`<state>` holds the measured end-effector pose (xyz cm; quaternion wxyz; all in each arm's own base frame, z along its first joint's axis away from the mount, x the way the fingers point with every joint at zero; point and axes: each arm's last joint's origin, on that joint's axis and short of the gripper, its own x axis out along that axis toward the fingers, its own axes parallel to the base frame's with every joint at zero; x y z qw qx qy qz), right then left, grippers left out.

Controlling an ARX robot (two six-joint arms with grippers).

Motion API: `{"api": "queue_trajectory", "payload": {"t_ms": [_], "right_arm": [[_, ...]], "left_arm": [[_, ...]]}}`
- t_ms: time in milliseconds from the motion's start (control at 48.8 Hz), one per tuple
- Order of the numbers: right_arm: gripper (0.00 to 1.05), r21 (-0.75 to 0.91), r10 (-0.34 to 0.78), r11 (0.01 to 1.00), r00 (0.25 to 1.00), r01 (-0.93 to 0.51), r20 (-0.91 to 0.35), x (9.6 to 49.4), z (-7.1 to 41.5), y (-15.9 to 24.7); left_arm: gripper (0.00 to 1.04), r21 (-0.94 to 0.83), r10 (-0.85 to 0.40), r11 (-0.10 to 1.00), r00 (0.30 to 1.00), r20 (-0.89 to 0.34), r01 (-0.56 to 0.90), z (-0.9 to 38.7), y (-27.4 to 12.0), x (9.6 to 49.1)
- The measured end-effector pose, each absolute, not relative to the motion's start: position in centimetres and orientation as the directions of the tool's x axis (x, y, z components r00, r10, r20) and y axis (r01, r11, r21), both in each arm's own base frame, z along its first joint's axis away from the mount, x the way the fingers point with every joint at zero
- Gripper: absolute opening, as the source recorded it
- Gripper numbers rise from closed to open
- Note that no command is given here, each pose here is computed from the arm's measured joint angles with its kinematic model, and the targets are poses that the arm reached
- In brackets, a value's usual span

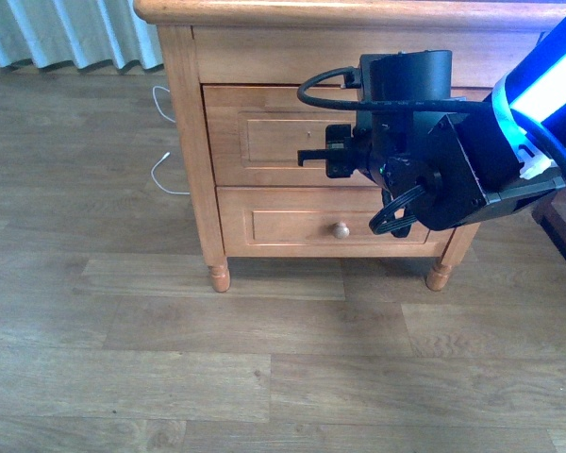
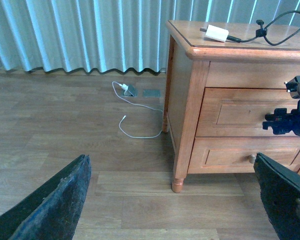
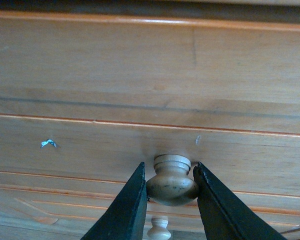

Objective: Put charger into drawer

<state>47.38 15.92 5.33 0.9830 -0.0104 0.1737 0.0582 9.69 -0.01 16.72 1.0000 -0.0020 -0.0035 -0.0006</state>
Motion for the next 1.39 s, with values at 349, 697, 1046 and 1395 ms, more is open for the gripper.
{"api": "queue_trajectory", "payload": {"t_ms": [349, 697, 1046, 1395], "right_arm": [[0.23, 0.0, 0.116, 0.992, 0.932, -0.123, -0.344, 47.3, 5.3, 16.0], [0.22, 0.032, 0.15, 0.988, 0.902, -0.15, -0.406, 44.1, 6.1, 15.4], [0.22, 0.119, 0.174, 0.984, 0.809, -0.129, -0.561, 37.1, 7.4, 13.6], [0.22, 0.151, 0.204, 0.979, 0.758, -0.14, -0.619, 31.8, 7.8, 12.0]], "left_arm": [[0.99, -0.004, -0.002, 1.0, 1.0, 0.007, 0.002, 16.7, 0.0, 9.7], [0.99, -0.004, -0.001, 1.0, 1.0, 0.007, 0.001, 16.7, 0.0, 9.7], [0.99, -0.004, -0.001, 1.0, 1.0, 0.007, 0.001, 16.7, 0.0, 9.7], [0.99, -0.004, -0.001, 1.0, 1.0, 0.007, 0.001, 16.7, 0.0, 9.7]]}}
